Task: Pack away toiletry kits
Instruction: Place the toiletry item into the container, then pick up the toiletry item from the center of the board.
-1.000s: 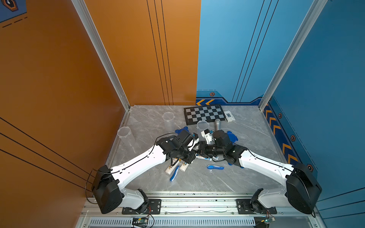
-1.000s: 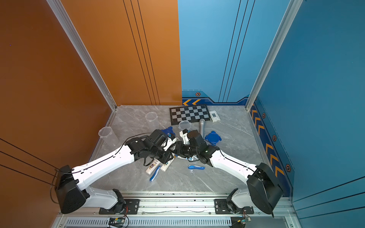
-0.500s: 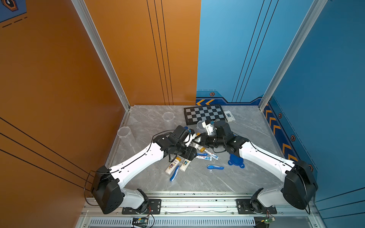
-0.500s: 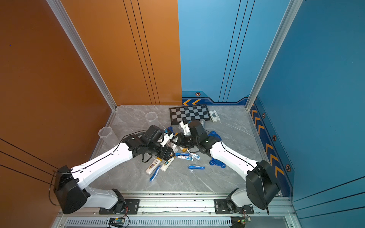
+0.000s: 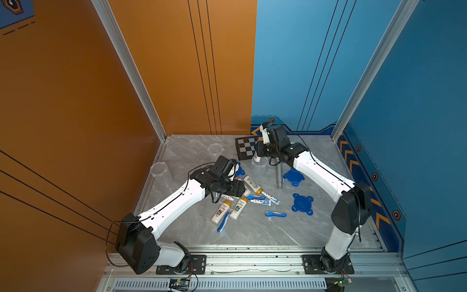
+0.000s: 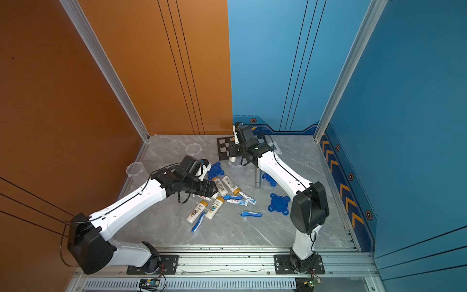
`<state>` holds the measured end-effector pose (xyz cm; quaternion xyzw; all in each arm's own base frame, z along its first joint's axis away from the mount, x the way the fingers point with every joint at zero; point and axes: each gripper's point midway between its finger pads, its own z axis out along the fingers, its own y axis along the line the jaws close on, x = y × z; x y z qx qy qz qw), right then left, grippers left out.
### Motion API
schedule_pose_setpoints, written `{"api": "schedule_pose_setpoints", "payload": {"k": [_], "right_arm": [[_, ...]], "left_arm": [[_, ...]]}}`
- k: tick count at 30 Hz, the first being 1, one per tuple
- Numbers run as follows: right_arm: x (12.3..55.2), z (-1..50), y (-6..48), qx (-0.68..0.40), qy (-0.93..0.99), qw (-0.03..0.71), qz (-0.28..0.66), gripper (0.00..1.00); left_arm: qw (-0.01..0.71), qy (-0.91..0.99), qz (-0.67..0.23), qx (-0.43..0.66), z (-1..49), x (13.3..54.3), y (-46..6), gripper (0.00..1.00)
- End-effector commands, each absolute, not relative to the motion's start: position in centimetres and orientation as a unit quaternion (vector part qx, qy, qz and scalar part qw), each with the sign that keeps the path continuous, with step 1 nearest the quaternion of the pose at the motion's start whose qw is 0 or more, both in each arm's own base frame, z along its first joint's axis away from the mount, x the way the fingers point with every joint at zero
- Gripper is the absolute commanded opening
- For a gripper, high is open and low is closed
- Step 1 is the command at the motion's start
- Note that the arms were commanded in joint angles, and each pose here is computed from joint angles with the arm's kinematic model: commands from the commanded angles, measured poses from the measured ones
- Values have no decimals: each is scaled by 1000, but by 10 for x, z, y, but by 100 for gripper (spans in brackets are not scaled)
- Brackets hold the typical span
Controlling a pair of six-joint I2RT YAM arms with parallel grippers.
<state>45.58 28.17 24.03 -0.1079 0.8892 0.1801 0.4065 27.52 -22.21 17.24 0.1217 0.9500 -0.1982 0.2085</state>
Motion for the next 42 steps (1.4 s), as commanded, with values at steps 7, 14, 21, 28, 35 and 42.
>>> {"api": "schedule_pose_setpoints", "payload": {"k": [7,14,21,28,35,42], "right_arm": [[478,228,282,-140,885,431,106,8],[474,204,278,-140,894,415,97,14],[470,184,280,-135,899,404,100,25],[466,169,284,-138,904,393,98,33],[463,160,283,-132,909,385,95,39],[456,177,283,-132,903,394,105,42]], "left_arm": [[182,964,-180,66,160,277,-197,85],[134,979,-139,65,136,265,-177,85],[63,991,-107,44,105,240,-158,85],[20,996,-79,41,76,216,-148,82],[-12,998,-50,34,53,200,-135,77],[-15,998,-46,32,48,194,-132,73]]}}
